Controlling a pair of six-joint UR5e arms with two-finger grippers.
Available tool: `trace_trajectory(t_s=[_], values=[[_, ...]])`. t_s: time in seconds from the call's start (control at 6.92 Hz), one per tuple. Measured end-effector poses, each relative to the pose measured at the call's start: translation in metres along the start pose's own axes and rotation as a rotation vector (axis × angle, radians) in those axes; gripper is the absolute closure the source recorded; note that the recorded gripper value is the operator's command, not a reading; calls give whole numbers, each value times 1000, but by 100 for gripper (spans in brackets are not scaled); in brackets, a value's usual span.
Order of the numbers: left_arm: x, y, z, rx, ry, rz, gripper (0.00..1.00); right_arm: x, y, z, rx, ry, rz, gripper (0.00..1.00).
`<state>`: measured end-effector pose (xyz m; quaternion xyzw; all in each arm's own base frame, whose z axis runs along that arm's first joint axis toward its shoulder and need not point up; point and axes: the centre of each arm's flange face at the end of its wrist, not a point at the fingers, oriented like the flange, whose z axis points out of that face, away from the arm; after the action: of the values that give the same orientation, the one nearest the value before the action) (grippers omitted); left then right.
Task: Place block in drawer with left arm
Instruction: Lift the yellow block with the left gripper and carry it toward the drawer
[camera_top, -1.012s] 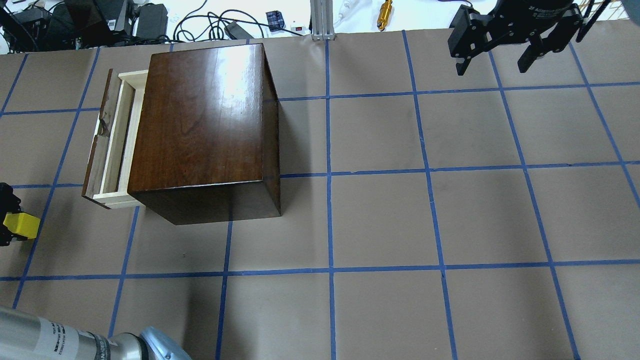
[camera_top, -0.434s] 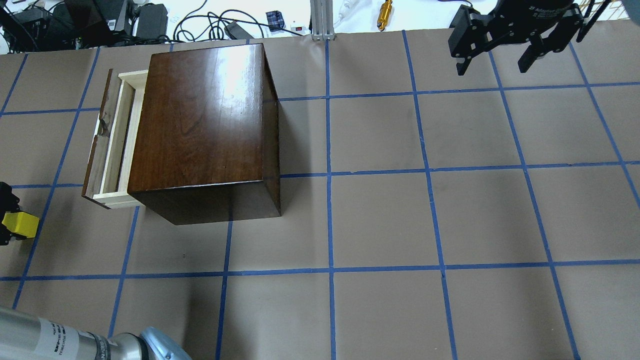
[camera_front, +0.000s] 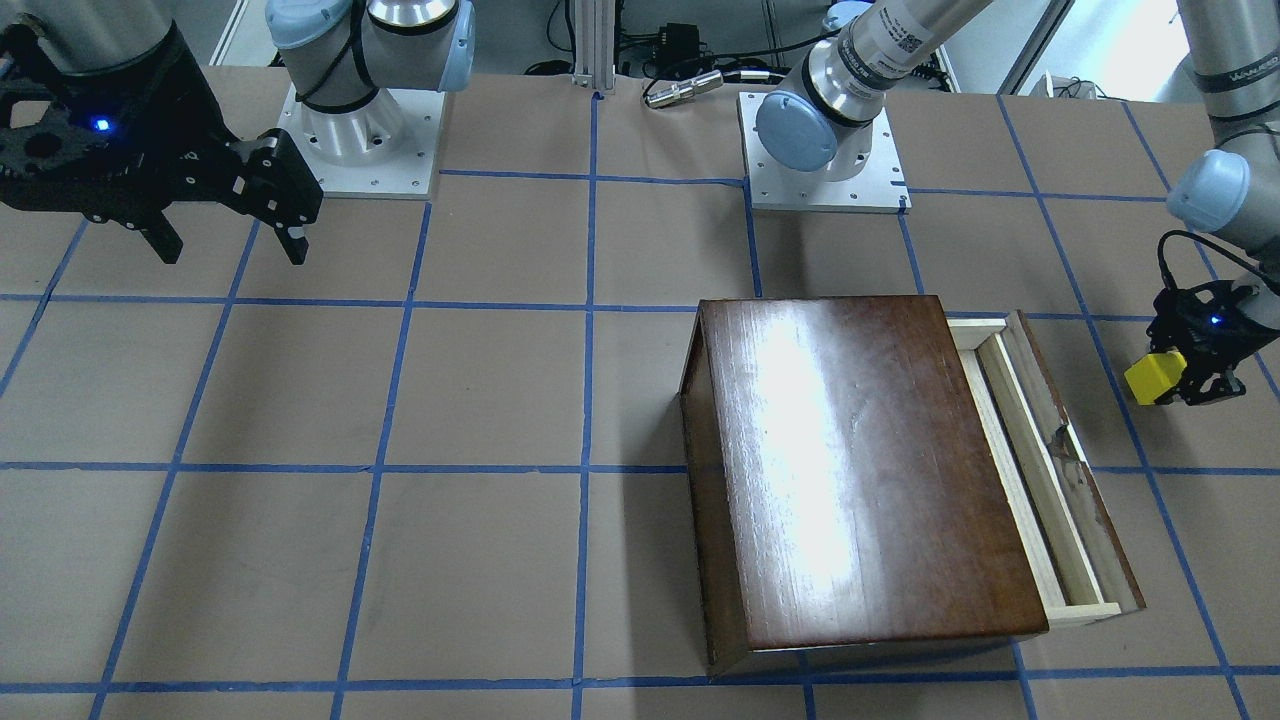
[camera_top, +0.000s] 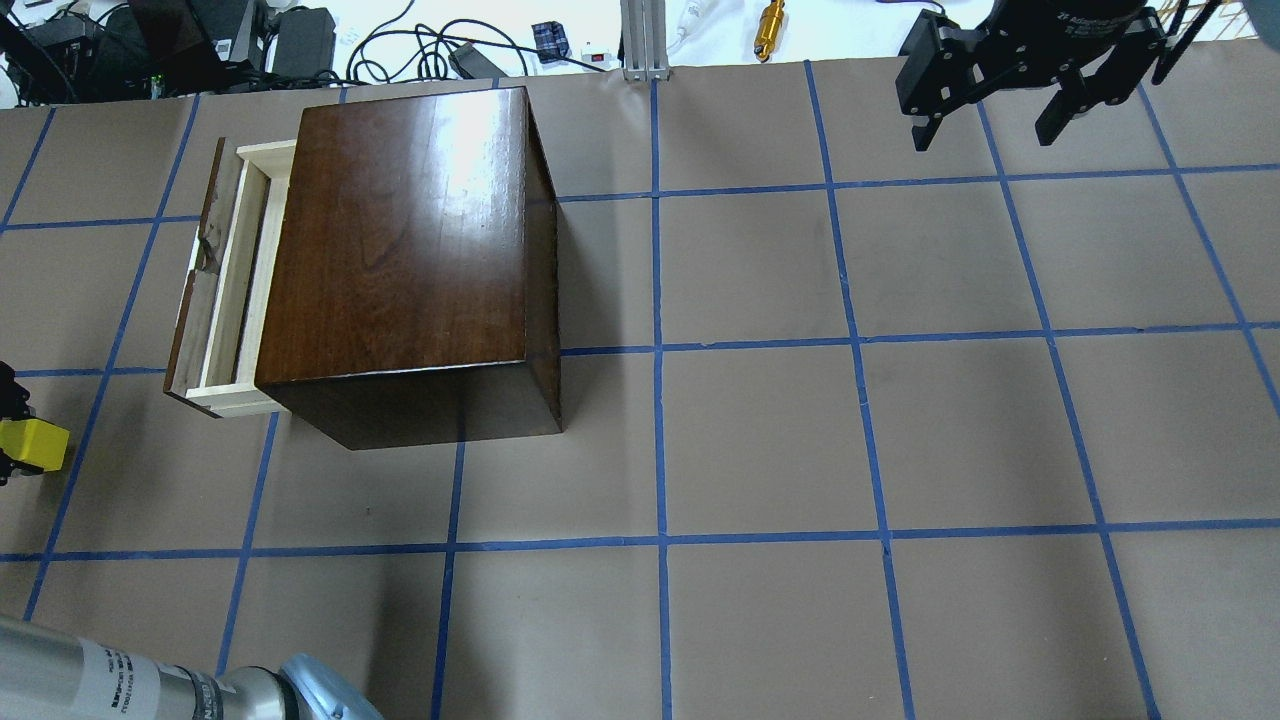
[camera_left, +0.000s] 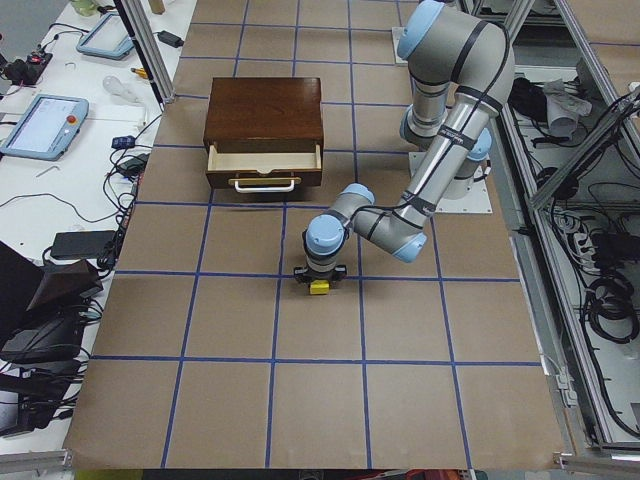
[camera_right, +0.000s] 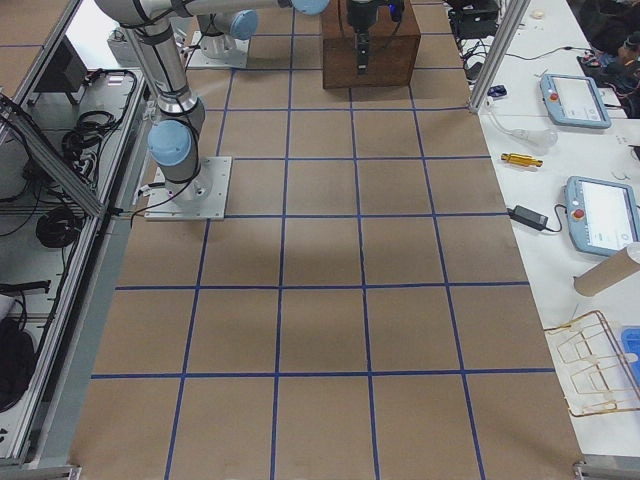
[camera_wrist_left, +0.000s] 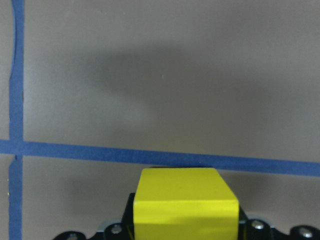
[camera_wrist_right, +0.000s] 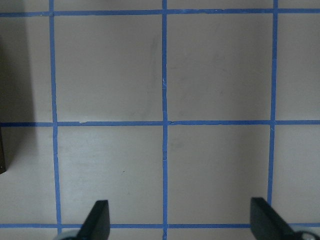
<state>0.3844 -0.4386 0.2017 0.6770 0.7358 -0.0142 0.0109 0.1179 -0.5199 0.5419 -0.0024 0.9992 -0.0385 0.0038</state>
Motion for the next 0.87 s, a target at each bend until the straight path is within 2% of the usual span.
trace_trajectory(t_s=[0.14,0.43,0.58,0.87], values=[[-6,2,-21,-9,-7,2,100,0,0,0,0,0,0,0],[-30,-8,-83,15,-4,4,100,0,0,0,0,0,0,0],[-46,-28,-119,31,6,-4,100,0,0,0,0,0,0,0],[-72,-92,-173,51,25,6,100,0,0,0,0,0,0,0]])
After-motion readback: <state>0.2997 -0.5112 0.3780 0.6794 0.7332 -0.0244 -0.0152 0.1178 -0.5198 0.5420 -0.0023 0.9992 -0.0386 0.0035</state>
